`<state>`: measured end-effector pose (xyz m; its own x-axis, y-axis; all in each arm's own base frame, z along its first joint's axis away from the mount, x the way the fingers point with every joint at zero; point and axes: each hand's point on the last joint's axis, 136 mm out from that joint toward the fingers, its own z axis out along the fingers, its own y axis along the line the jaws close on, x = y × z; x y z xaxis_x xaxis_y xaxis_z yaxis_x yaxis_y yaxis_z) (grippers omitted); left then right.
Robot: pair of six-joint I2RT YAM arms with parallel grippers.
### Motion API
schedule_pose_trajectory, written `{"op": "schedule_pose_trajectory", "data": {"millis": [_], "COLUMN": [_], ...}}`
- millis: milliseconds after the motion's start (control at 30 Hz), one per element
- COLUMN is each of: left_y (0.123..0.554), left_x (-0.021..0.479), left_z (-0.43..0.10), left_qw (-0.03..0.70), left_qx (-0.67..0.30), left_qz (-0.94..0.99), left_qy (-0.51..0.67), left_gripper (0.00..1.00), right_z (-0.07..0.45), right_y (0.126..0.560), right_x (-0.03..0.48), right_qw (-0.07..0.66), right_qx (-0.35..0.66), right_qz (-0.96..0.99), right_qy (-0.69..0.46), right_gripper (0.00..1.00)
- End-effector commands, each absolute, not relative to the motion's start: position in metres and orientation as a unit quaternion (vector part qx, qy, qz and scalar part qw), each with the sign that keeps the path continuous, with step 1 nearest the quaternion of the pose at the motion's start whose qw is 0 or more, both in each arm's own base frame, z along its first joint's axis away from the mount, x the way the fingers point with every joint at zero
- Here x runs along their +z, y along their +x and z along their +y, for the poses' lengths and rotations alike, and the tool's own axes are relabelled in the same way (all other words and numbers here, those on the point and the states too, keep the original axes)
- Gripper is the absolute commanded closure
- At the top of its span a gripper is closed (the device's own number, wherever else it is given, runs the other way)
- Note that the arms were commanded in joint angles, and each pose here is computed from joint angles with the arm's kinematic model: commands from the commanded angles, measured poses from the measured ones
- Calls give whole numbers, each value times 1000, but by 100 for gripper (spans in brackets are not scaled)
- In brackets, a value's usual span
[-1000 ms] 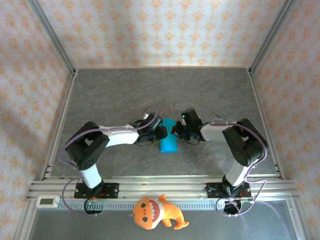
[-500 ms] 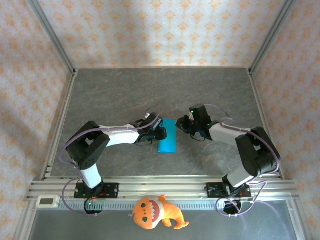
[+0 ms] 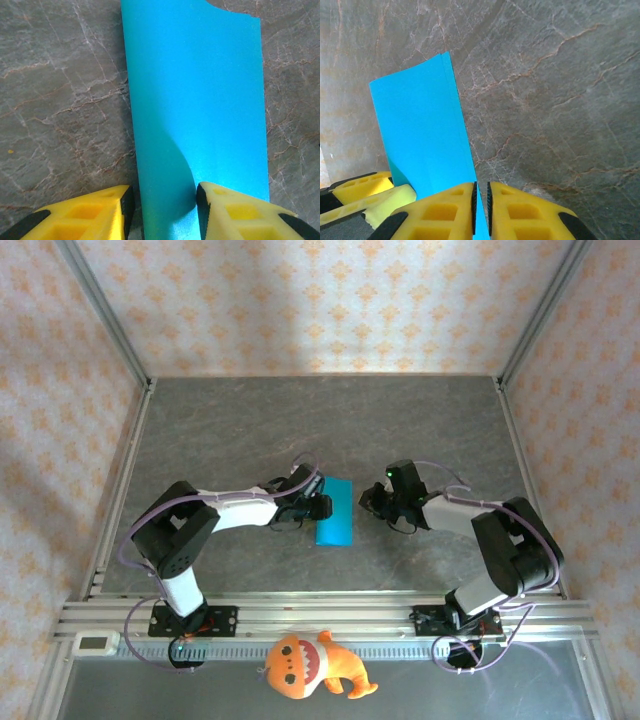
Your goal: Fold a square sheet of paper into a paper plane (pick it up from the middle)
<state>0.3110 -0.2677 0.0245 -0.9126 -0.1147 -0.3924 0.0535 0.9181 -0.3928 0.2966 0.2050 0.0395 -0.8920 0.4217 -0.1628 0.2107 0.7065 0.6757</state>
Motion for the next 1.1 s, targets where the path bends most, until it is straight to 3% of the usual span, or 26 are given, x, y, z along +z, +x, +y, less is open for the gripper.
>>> {"op": "schedule_pose_trajectory", "data": {"millis": [0, 1067], "left_y": [309, 310], "left_x": [4, -25], "left_z": [-247, -234], "left_qw": [192, 170], "left_qx": [-157, -85], "left_qz": [969, 981], "left_qy": [-16, 24], "left_gripper": [58, 50], "right_z": [196, 188], "right_y": [300, 297], "right_x": [44, 43], "right_qw": [173, 177], "right_qx": [334, 327], "right_qz": [908, 908], "right_qy": [187, 192], "right_gripper": [84, 84]}}
